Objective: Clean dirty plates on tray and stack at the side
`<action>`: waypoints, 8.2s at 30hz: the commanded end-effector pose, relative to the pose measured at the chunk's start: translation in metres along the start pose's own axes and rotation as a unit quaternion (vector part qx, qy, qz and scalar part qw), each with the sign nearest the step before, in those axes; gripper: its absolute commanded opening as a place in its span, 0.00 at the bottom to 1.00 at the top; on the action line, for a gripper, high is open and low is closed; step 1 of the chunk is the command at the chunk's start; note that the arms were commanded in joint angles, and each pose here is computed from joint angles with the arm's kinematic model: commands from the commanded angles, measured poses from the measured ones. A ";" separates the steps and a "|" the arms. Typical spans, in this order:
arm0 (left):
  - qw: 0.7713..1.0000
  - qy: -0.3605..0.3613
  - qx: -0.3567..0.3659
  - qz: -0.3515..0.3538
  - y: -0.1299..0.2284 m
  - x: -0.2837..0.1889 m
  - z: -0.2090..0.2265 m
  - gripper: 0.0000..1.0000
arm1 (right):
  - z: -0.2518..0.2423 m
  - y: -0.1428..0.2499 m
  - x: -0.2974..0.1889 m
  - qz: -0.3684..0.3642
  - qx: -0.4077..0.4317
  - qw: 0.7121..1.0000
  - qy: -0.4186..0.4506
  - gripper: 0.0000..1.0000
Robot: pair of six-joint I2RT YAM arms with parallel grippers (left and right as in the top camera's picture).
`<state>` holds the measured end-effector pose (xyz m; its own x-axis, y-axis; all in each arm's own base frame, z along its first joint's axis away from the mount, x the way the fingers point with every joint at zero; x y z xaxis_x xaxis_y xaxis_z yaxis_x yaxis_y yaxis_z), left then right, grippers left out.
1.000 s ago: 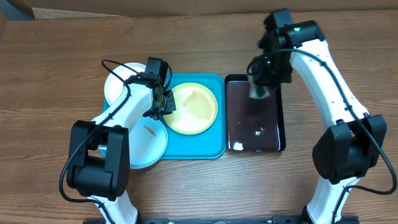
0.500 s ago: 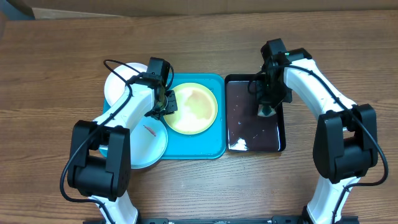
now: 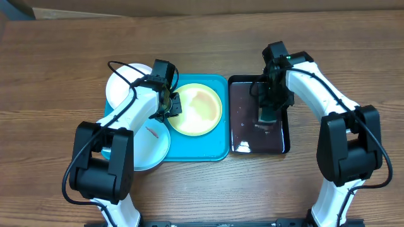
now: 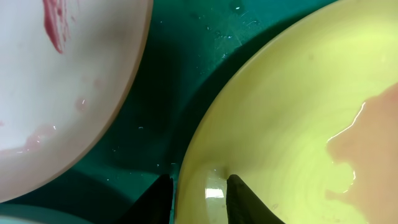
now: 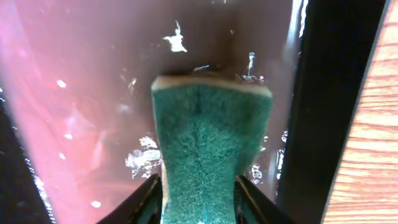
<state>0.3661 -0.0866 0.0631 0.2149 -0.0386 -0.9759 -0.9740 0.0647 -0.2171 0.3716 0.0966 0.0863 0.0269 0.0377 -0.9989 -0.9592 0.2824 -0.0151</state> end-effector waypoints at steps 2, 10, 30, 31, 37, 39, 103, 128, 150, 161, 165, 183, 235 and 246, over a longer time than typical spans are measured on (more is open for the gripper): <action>1.000 -0.007 0.007 0.007 0.004 0.005 0.000 0.32 | 0.000 0.004 0.003 0.001 0.008 1.000 -0.004 0.43; 1.000 -0.008 0.007 0.012 0.008 0.008 0.000 0.31 | 0.010 -0.027 -0.051 -0.033 0.022 0.998 -0.050 0.51; 0.997 -0.025 0.065 -0.040 -0.034 -0.029 0.000 0.04 | -0.107 -0.093 -0.088 -0.093 0.176 0.978 -0.059 1.00; 0.996 -0.025 0.067 -0.045 -0.038 -0.034 -0.001 0.04 | -0.113 -0.095 -0.088 -0.094 0.183 0.977 -0.058 1.00; 0.994 -0.036 0.081 -0.066 -0.056 -0.053 -0.001 0.04 | -0.141 -0.099 -0.089 -0.097 0.215 0.970 -0.055 1.00; 0.994 -0.035 0.081 -0.072 -0.061 -0.059 -0.001 0.04 | -0.145 -0.099 -0.089 -0.098 0.220 0.969 -0.054 1.00; 0.778 -0.443 0.280 -0.346 -0.027 -0.235 -0.200 0.04 | -0.153 -0.102 -0.090 -0.103 0.228 0.967 -0.053 1.00; 0.969 0.077 0.177 -0.156 -0.078 -0.142 -0.137 0.04 | -0.153 -0.102 -0.090 -0.103 0.228 0.967 -0.053 1.00; 0.894 -0.023 -0.423 -0.149 0.015 -0.129 0.355 0.04 | -0.153 -0.102 -0.090 -0.103 0.228 0.967 -0.053 1.00; 0.878 -0.098 -0.458 -0.095 0.081 -0.061 0.370 0.04 | -0.153 -0.102 -0.090 -0.103 0.228 0.967 -0.053 1.00; 0.881 -0.092 -0.453 -0.096 0.084 -0.048 0.363 0.04 | -0.153 -0.102 -0.090 -0.103 0.228 0.967 -0.053 1.00; 0.929 0.016 -0.342 -0.139 0.024 -0.096 0.337 0.53 | -0.153 -0.102 -0.090 -0.103 0.228 0.967 -0.053 1.00; 0.986 -0.070 -0.101 -0.112 -0.035 -0.020 0.197 0.35 | -0.153 -0.102 -0.090 -0.103 0.228 0.967 -0.053 1.00; 0.986 -0.052 -0.097 -0.129 -0.032 -0.009 0.192 0.23 | -0.153 -0.102 -0.090 -0.103 0.228 0.967 -0.053 1.00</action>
<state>0.4106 0.1057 0.0749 0.4467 0.0912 -0.8900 -0.8796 -0.1371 -0.4555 0.4203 -0.0789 0.1586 0.2194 0.0387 -0.9749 -0.7173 0.6837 -0.1343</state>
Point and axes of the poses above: each gripper's point midway between its finger pads, its own x axis out along the fingers, its own z axis along the line the jaws close on, y = z × x, the point moved 5 cm from there along -x, back along the fingers, and after that the axes turned 14 degrees about x, right-handed, at the moved point
